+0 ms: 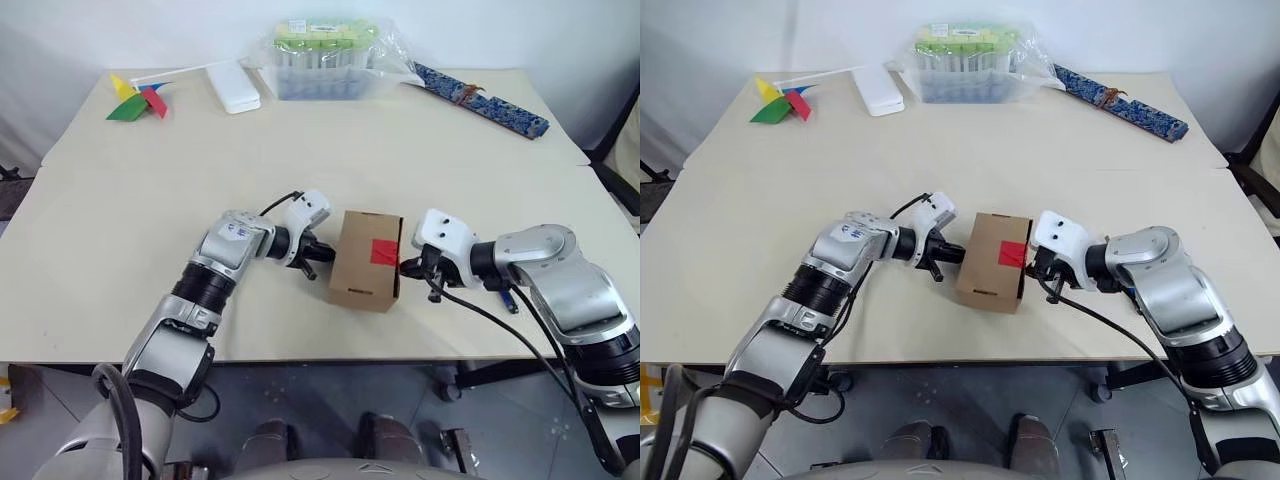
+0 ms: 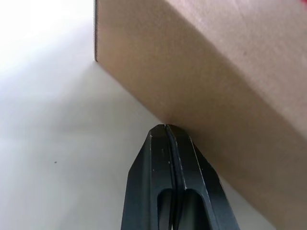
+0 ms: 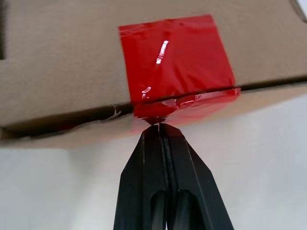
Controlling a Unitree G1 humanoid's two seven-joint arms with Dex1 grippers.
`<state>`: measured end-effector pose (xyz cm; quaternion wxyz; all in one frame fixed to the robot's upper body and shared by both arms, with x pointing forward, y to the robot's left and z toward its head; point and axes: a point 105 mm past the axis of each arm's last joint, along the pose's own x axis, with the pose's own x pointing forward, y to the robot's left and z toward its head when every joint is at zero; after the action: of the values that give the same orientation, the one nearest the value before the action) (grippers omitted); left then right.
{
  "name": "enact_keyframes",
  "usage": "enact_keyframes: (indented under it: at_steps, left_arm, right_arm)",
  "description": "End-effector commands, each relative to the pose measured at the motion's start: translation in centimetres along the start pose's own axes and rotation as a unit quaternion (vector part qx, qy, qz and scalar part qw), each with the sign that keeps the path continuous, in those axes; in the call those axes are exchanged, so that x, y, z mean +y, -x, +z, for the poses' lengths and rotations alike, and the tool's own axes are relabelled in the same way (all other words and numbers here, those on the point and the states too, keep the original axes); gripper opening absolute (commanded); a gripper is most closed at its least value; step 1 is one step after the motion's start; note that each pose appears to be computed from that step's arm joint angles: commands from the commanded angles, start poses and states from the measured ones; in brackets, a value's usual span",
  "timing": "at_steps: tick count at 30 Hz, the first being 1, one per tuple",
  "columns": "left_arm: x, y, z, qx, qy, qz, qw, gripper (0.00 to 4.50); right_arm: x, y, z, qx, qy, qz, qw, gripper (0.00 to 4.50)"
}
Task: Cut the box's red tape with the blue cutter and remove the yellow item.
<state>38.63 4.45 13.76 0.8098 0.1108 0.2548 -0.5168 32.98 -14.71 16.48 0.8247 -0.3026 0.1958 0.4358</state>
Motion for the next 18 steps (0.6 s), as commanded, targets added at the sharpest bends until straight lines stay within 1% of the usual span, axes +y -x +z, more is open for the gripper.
enact_keyframes:
  at_steps: [1, 8, 10, 12, 13, 15, 18]
  left_arm:
    - [-0.2, 0.2, 1.2, -0.008, -0.026, -0.009, 1.0, 0.0]
    - [1.0, 1.5, 1.0, 0.0, -0.036, 0.011, 0.999, 0.0]
    - [1.7, 2.5, 1.2, 0.0, -0.045, 0.024, 0.999, 0.0]
    - [2.2, 4.3, 2.4, -0.008, -0.065, 0.032, 0.997, 0.0]
    - [2.1, 5.4, 3.4, -0.015, -0.079, 0.027, 0.996, 0.0]
    - [1.2, 6.6, 5.0, -0.025, -0.107, -0.002, 0.994, 0.0]
    - [-0.4, 7.0, 6.4, -0.035, -0.128, -0.048, 0.99, 0.0]
  right_arm:
    - [-2.2, 0.9, 0.5, -0.012, 0.003, -0.058, 0.998, 0.03]
    - [-3.0, 1.9, 0.1, 0.001, 0.013, -0.072, 0.997, 0.03]
    - [-3.9, 2.8, 0.1, 0.005, 0.017, -0.097, 0.995, 0.03]
    - [-5.2, 4.4, 0.6, 0.001, 0.014, -0.136, 0.991, 0.03]
    - [-5.8, 5.4, 0.9, -0.002, 0.002, -0.156, 0.988, 0.19]
    - [-5.5, 6.7, 1.7, -0.005, -0.008, -0.157, 0.988, 0.6]
    - [-5.0, 7.4, 2.7, -0.015, -0.031, -0.154, 0.987, 1.62]
